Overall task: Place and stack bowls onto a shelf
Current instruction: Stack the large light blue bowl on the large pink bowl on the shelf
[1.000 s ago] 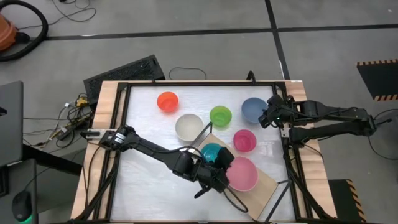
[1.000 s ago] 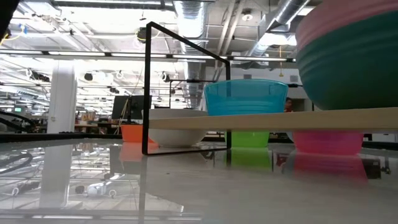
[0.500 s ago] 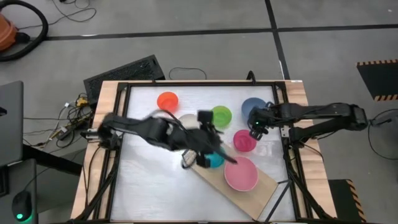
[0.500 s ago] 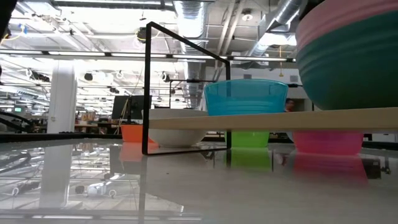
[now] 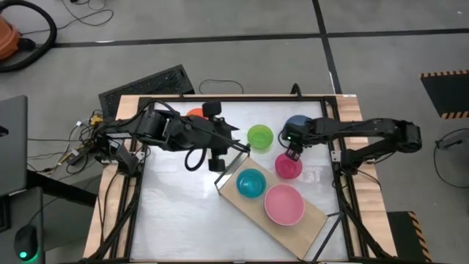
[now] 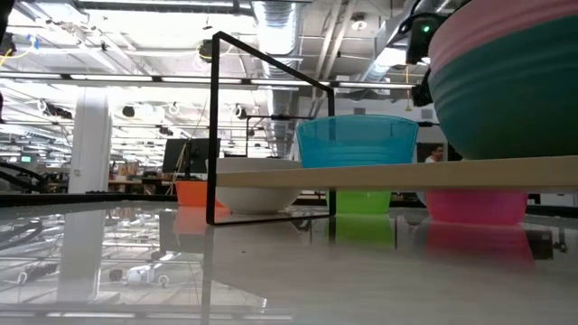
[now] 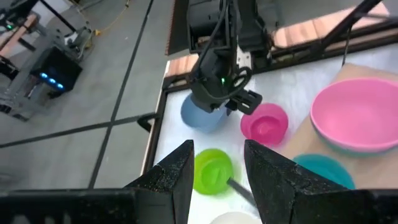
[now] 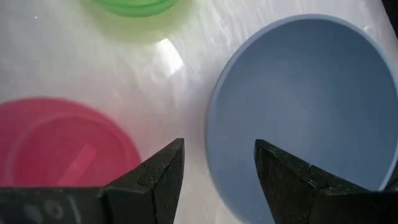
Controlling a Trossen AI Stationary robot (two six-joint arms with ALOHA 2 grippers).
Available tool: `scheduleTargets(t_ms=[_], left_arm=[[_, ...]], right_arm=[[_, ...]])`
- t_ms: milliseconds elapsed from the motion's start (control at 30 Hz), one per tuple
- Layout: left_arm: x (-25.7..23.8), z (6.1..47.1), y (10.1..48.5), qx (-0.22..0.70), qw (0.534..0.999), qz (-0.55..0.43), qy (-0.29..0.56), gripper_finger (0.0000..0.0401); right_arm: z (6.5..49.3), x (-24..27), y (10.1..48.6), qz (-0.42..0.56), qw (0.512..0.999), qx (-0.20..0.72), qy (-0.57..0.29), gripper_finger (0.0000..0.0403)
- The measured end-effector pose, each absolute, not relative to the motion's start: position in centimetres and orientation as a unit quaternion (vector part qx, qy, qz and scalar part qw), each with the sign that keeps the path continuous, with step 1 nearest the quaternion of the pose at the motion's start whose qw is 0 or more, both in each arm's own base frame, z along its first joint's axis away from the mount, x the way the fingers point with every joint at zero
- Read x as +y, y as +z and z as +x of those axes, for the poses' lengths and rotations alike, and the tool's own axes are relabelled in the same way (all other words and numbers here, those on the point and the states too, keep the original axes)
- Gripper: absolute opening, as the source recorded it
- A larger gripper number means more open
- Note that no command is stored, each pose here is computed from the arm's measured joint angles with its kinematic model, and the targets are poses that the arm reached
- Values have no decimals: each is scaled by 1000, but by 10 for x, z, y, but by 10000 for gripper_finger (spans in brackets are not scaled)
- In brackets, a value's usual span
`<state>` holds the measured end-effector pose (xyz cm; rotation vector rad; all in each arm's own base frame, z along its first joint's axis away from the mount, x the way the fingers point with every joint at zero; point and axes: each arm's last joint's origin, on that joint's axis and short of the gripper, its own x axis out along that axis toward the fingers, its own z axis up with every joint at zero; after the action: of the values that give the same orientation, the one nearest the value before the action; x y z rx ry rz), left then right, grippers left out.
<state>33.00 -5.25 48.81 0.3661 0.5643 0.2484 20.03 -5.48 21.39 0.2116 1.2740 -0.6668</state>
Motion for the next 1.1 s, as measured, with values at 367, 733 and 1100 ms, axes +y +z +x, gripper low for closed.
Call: scheduleTargets(t_ms=[367, 733, 1100], left_arm=[[-50, 325, 481, 319, 918, 204, 113, 128], [-45, 325, 479, 333, 913, 215, 100, 128], [-18, 327, 481, 342, 890, 295, 58, 128]], right_arm=[[206, -72, 196, 115, 713, 617, -313, 137], [216, -60, 219, 122, 740, 594, -292, 29], [197, 0, 340, -3, 864, 496, -87, 29]])
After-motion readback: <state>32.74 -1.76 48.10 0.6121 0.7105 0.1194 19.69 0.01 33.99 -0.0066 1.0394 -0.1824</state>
